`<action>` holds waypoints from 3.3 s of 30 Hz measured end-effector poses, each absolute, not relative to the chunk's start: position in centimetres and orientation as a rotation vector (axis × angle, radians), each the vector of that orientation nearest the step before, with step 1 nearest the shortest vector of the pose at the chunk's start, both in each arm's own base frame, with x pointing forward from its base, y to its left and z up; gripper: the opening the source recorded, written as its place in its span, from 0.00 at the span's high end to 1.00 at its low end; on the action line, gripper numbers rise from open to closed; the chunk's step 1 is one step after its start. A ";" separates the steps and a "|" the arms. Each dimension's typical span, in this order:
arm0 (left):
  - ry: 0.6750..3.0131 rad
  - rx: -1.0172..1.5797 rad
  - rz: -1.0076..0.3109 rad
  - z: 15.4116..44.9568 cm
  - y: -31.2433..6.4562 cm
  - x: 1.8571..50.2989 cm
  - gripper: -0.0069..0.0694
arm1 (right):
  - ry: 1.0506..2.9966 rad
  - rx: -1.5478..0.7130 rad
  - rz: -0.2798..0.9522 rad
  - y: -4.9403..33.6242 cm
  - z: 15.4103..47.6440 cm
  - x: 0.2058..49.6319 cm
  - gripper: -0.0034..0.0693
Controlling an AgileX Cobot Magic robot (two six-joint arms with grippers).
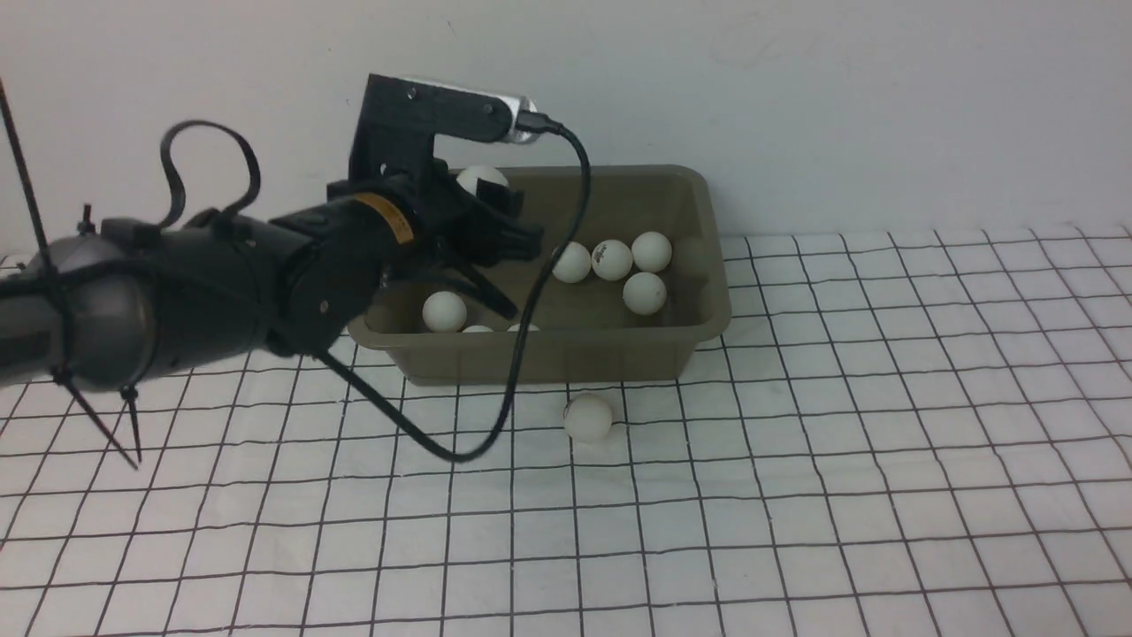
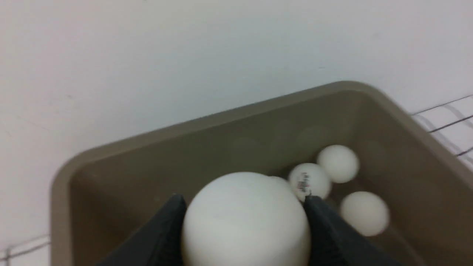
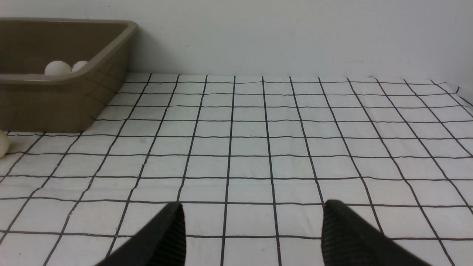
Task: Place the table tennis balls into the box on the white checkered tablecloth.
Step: 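Drop the ball into the bin, then reach for and grasp a ping pong ball on the table beside the basket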
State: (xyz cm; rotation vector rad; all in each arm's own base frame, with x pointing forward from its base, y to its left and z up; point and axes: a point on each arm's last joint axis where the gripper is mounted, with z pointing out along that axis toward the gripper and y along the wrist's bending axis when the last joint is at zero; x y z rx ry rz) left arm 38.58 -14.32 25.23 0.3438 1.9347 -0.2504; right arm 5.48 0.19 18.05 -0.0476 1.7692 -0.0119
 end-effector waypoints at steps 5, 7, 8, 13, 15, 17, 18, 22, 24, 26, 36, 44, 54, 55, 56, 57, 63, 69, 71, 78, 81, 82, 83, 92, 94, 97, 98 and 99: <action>1.934 0.535 -0.144 23.4 -15.1 40.6 0.45 | 1.769 -0.048 -0.012 0.2 18.1 5.5 0.33; 1.936 0.607 -0.108 22.3 -15.3 40.9 0.45 | 1.769 -0.048 -0.012 0.2 18.1 5.5 0.33; 1.941 0.641 -0.093 21.7 -15.4 41.1 0.45 | 1.769 -0.048 -0.012 0.2 18.1 5.5 0.33; 1.934 0.743 -0.068 19.3 -15.8 41.6 0.42 | 1.769 -0.048 -0.012 0.2 18.1 5.5 0.33; 1.922 0.743 -0.082 18.8 -16.0 41.7 0.35 | 1.769 -0.048 -0.012 0.2 18.1 5.5 0.33; 1.931 0.711 -0.098 18.7 -16.0 41.8 0.27 | 1.769 -0.048 -0.012 0.2 18.1 5.5 0.33; 1.938 0.693 -0.105 18.8 -16.0 41.8 0.26 | 1.769 -0.048 -0.012 0.2 18.1 5.5 0.33; 1.981 0.648 -0.090 20.2 -15.4 41.3 0.26 | 1.769 -0.048 -0.012 0.2 18.1 5.5 0.33; 2.005 0.614 -0.080 21.8 -15.0 40.8 0.27 | 1.769 -0.048 -0.012 0.2 18.1 5.5 0.33; 2.030 0.561 -0.081 24.2 -14.8 39.7 0.29 | 1.769 -0.048 -0.012 0.2 18.1 5.5 0.33; 2.086 0.759 -0.159 28.2 -22.1 32.1 0.30 | 1.769 -0.048 -0.012 0.2 18.1 5.5 0.33; 2.191 0.819 -0.181 26.1 -23.9 30.3 0.31 | 1.769 -0.048 -0.012 0.2 18.1 5.5 0.33; 2.307 0.920 -0.106 22.9 -21.7 29.9 0.42 | 1.769 -0.048 -0.012 0.2 18.1 5.5 0.33; 2.302 0.937 -0.100 22.8 -21.7 29.9 0.42 | 1.769 -0.048 -0.012 0.2 18.1 5.5 0.33; 2.297 0.952 -0.097 22.7 -21.8 29.9 0.42 | 1.769 -0.048 -0.012 0.2 18.1 5.5 0.33; 2.294 0.961 -0.098 22.4 -21.9 30.0 0.41 | 1.769 -0.048 -0.012 0.2 18.1 5.5 0.33; 2.358 0.936 -0.129 20.3 -22.4 30.4 0.33 | 1.769 -0.048 -0.012 0.2 18.1 5.5 0.33; 2.424 0.874 -0.186 18.9 -22.8 30.5 0.32 | 1.769 -0.048 -0.012 0.2 18.1 5.5 0.33; 2.436 0.855 -0.204 18.6 -22.9 30.5 0.32 | 1.769 -0.048 -0.012 0.2 18.1 5.5 0.33; 2.434 0.818 -0.239 18.2 -23.3 30.7 0.32 | 1.769 -0.048 -0.012 0.2 18.1 5.5 0.33; 2.419 0.807 -0.249 18.2 -23.4 30.9 0.32 | 1.769 -0.048 -0.012 0.2 18.1 5.5 0.33; 2.410 0.801 -0.254 18.3 -23.4 30.9 0.32 | 1.769 -0.048 -0.012 0.2 18.1 5.5 0.33; 2.407 0.792 -0.260 18.3 -23.5 31.0 0.32 | 1.769 -0.048 -0.012 0.2 18.1 5.5 0.33; 2.388 0.749 -0.285 17.2 -23.9 31.5 0.32 | 1.769 -0.048 -0.012 0.2 18.1 5.5 0.33; 2.381 0.746 -0.289 16.8 -24.0 31.7 0.32 | 1.769 -0.048 -0.012 0.2 18.1 5.5 0.33; 2.353 0.737 -0.301 16.6 -24.3 31.9 0.32 | 1.769 -0.048 -0.012 0.2 18.1 5.5 0.33; 2.338 0.733 -0.307 16.6 -24.3 32.1 0.32 | 1.769 -0.048 -0.012 0.2 18.1 5.5 0.33; 2.325 0.732 -0.310 16.6 -24.4 32.2 0.32 | 1.769 -0.048 -0.012 0.2 18.1 5.5 0.33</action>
